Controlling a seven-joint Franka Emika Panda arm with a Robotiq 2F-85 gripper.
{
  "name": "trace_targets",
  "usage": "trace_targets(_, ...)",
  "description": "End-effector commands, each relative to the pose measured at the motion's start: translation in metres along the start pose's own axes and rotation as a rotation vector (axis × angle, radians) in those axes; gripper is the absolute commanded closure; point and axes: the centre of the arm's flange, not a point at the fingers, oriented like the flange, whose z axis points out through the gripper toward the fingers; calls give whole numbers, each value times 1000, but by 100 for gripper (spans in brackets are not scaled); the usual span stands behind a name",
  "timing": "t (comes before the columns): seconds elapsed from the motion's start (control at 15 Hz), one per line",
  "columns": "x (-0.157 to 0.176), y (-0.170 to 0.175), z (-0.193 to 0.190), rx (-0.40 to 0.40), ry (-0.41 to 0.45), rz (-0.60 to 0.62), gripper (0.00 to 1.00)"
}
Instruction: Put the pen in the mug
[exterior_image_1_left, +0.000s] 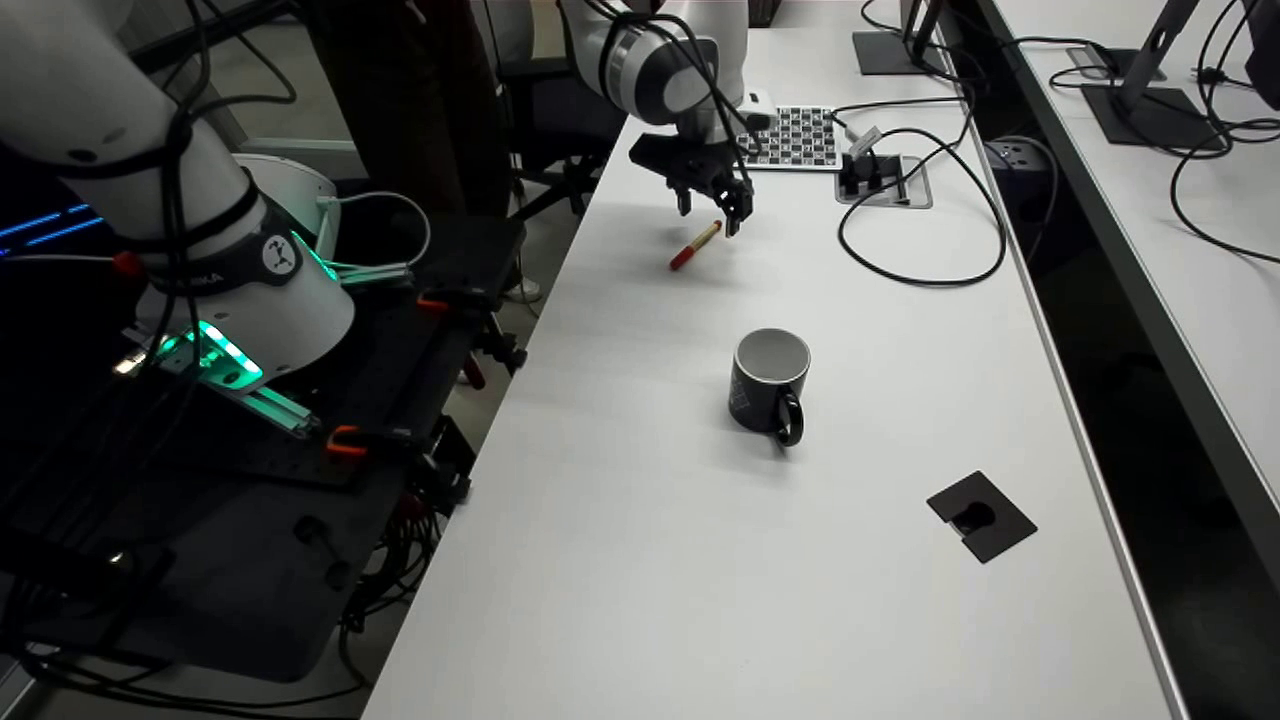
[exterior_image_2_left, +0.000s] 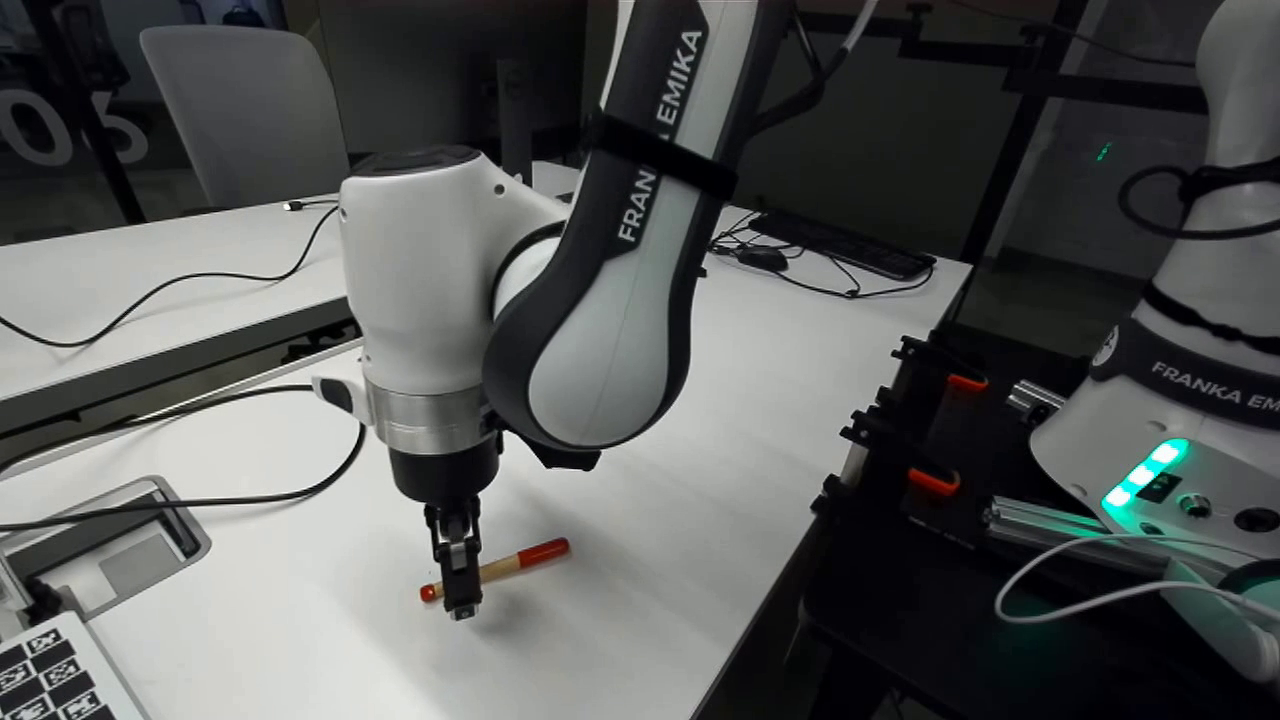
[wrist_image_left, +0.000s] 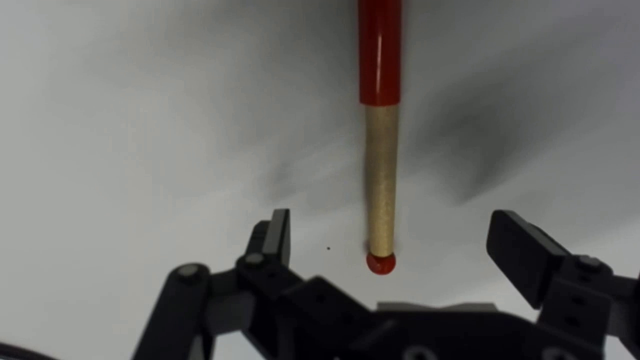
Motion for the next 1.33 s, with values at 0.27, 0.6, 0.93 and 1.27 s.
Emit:
trace_targets(0.27,17,-8,14,-72,-42,30,0)
trace_targets(0.6,20,-10,20,-80,-74,24,0)
trace_targets(0.93,21,-8,23,-86,-96,26,0)
trace_targets(1.27,25,-10,23,-95,-105,15,26)
